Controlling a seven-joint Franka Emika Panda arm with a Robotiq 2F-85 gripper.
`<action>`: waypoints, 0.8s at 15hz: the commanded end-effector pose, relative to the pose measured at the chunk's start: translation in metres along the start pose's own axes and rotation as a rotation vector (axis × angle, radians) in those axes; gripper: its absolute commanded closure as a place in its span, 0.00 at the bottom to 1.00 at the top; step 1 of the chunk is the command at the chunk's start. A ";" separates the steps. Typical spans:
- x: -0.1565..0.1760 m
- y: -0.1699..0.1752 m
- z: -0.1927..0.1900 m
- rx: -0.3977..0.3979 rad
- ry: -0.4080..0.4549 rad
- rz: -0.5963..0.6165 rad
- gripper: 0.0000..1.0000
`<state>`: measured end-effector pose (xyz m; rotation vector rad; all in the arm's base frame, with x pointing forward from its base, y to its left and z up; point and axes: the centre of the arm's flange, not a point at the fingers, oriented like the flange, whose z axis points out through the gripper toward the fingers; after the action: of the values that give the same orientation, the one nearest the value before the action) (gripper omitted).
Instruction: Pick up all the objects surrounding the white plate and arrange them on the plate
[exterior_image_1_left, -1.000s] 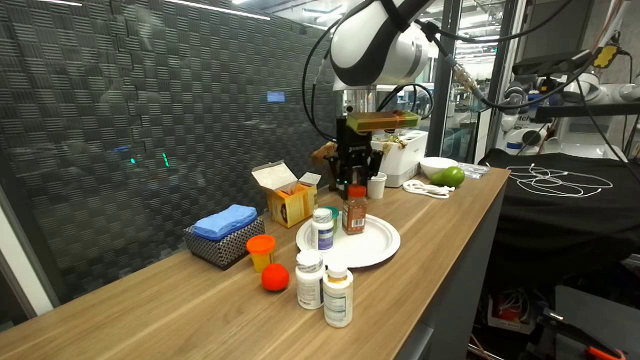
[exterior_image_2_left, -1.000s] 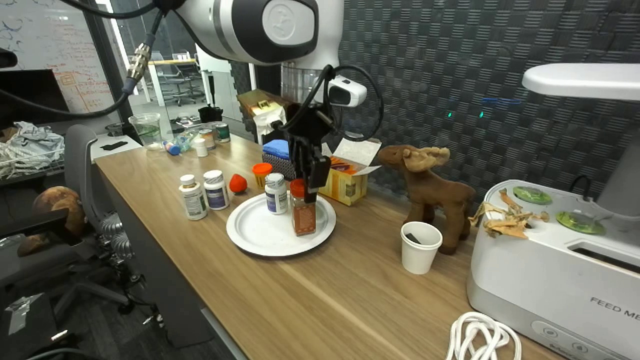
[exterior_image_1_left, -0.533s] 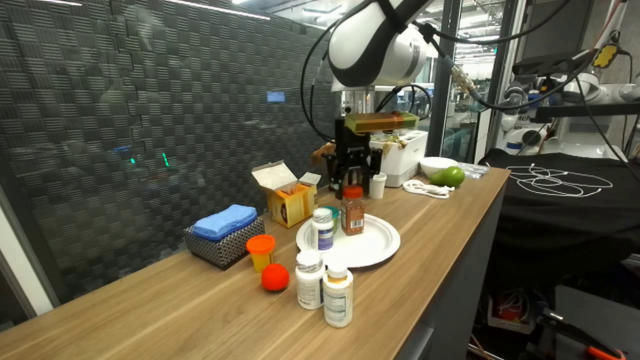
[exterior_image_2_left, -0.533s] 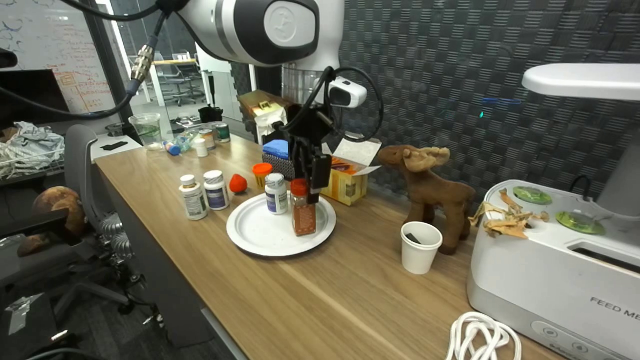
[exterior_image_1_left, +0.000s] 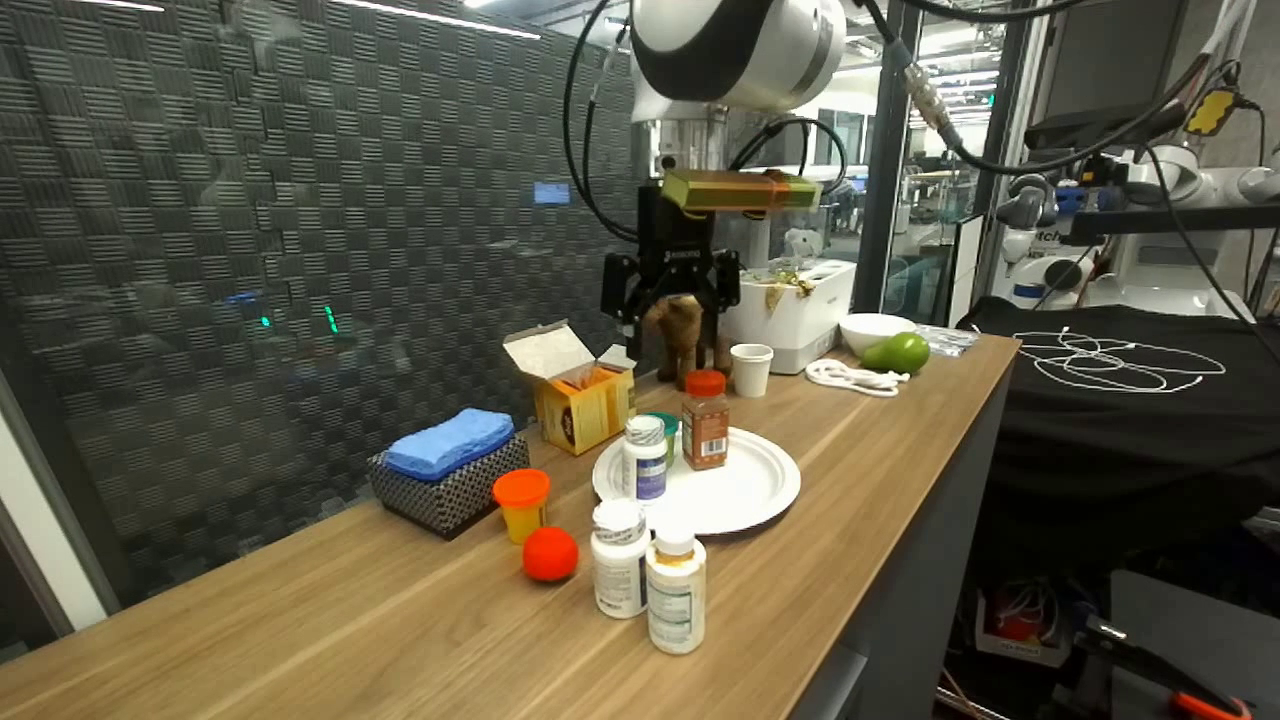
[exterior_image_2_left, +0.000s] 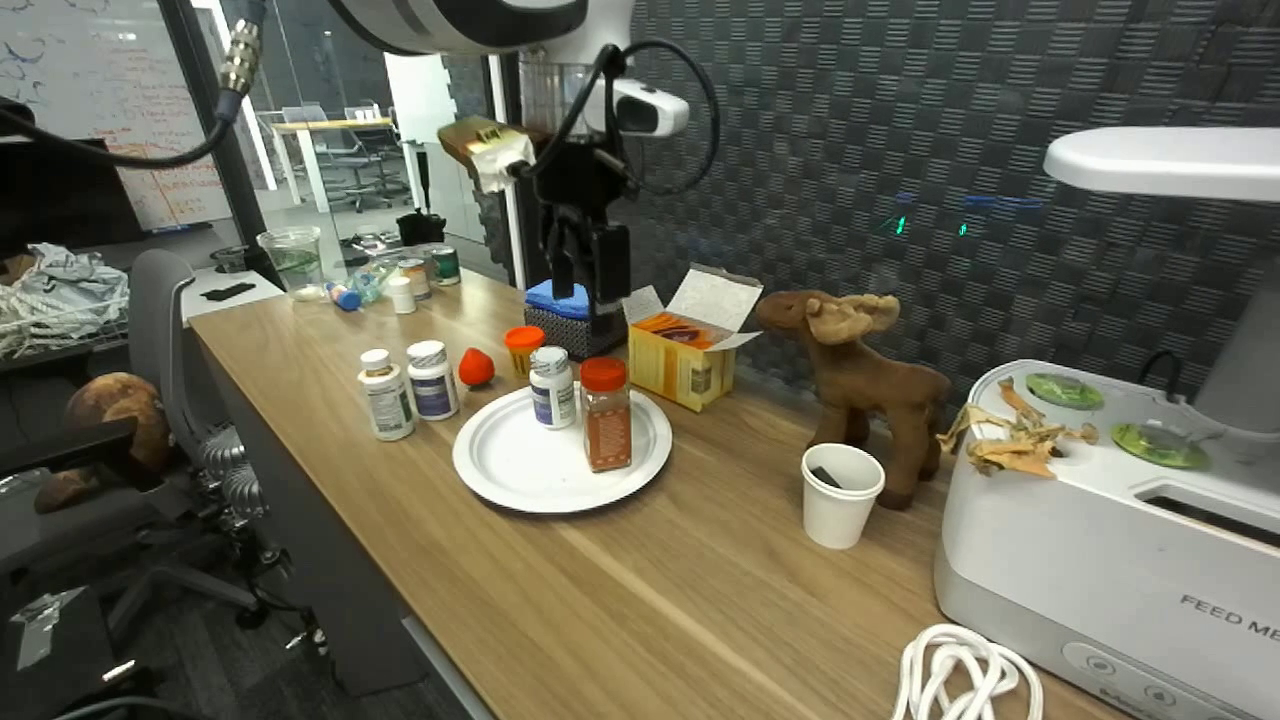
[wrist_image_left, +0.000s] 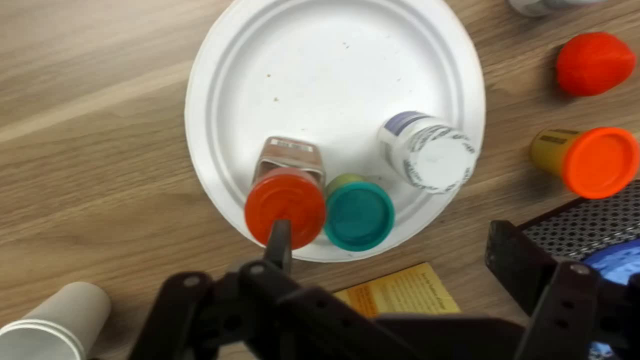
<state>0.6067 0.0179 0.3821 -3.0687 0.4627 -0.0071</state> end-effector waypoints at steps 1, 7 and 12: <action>-0.034 -0.038 -0.032 0.050 -0.019 -0.040 0.00; -0.108 -0.096 -0.035 0.054 -0.118 -0.239 0.00; -0.148 -0.113 -0.016 0.026 -0.150 -0.391 0.00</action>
<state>0.5205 0.1650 0.4018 -3.0633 -0.0236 0.2120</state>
